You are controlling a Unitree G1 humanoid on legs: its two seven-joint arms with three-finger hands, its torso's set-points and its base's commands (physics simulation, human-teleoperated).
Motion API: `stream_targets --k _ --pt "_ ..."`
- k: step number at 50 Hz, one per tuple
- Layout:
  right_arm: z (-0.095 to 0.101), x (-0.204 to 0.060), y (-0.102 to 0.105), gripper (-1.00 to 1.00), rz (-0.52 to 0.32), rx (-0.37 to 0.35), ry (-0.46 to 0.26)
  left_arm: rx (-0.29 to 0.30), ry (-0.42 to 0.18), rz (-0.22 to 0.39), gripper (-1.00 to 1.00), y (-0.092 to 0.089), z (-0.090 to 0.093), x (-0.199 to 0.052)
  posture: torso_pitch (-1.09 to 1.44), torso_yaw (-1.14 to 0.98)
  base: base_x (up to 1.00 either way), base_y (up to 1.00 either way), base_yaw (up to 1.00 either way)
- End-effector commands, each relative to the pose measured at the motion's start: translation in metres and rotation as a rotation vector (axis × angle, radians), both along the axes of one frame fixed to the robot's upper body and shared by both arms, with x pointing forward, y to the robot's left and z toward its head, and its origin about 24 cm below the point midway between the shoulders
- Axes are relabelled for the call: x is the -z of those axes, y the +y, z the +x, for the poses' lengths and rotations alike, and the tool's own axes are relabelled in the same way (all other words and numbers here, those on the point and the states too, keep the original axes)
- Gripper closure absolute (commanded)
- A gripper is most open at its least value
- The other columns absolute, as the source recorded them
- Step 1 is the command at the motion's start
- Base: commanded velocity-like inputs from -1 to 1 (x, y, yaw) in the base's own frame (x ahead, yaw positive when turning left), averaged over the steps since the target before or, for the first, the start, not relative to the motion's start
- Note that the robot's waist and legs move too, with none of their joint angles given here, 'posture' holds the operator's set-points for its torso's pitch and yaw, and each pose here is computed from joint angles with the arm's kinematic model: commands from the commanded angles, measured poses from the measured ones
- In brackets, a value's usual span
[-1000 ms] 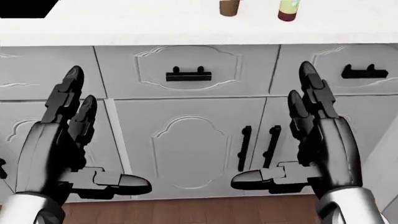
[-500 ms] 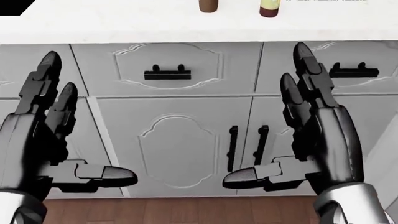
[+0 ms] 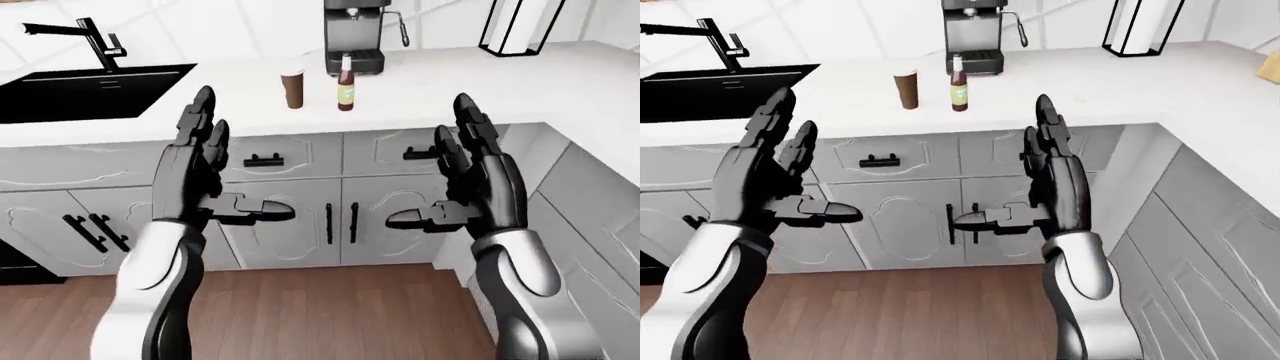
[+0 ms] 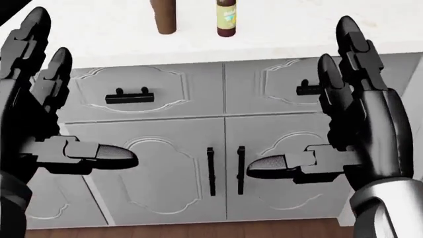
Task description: Move the drinks to the dining counter.
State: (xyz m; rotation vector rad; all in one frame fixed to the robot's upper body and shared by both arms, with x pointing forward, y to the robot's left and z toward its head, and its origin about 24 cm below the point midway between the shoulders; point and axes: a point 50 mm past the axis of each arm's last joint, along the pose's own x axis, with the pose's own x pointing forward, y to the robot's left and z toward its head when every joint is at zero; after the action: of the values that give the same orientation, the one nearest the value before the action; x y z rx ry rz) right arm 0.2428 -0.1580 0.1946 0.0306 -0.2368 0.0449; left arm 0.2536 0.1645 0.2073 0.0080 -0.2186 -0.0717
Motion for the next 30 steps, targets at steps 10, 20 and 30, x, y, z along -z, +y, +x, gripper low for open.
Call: stream_targets --k 10,20,30 --pt "-0.004 -0.016 0.0 -1.0 0.004 0.001 -0.065 -0.025 -0.039 0.007 -1.0 0.005 -0.004 -0.013 0.0 0.0 0.63 0.0 0.0" --pt "-0.008 -0.021 -0.003 -1.0 0.005 0.007 -0.082 -0.011 -0.039 0.009 -1.0 -0.001 -0.003 -0.014 0.0 0.0 0.71 0.0 0.0" --pt "-0.009 -0.026 -0.005 -1.0 -0.007 0.018 -0.096 -0.003 -0.051 0.014 -1.0 -0.004 -0.003 -0.02 0.0 0.0 0.32 0.0 0.0"
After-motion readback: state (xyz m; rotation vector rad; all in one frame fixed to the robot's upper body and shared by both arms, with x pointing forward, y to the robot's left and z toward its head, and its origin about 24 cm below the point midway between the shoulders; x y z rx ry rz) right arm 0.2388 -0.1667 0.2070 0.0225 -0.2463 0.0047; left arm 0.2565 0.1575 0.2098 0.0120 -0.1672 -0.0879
